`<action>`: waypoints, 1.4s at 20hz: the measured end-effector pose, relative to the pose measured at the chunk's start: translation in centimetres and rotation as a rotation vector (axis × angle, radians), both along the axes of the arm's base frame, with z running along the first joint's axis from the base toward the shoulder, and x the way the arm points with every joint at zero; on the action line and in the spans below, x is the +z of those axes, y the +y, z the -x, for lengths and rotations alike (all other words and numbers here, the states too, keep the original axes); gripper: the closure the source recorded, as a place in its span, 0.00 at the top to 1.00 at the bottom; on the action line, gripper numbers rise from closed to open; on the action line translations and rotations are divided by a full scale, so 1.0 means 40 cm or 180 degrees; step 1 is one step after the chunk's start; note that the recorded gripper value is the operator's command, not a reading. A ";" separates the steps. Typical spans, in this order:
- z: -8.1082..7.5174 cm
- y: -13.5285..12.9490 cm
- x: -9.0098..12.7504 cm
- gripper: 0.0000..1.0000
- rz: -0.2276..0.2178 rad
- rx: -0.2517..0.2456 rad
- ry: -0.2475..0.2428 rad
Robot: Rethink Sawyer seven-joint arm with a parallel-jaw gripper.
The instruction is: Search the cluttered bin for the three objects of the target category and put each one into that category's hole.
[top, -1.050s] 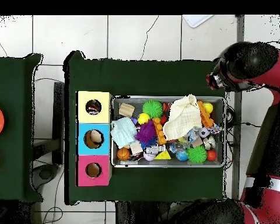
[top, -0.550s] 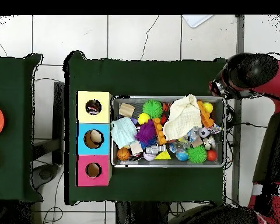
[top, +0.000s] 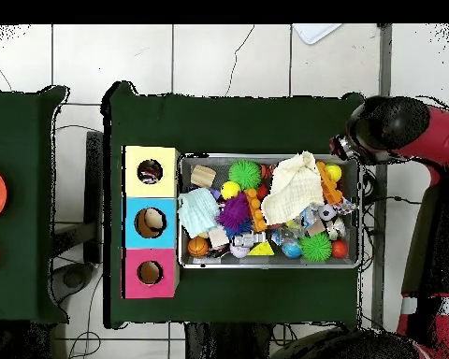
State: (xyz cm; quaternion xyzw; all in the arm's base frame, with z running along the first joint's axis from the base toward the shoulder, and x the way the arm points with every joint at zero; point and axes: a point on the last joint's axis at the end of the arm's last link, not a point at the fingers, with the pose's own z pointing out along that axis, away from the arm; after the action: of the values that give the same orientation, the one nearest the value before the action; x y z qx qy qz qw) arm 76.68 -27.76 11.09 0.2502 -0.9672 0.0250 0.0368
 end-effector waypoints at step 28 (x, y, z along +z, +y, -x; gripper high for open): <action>0.065 -0.011 -0.089 1.00 0.0285 0.0245 0.0156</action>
State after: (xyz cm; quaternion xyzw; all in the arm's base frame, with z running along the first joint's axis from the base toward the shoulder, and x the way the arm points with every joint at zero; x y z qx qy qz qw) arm 74.06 -28.19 7.52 0.2859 -0.9536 0.0635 0.0706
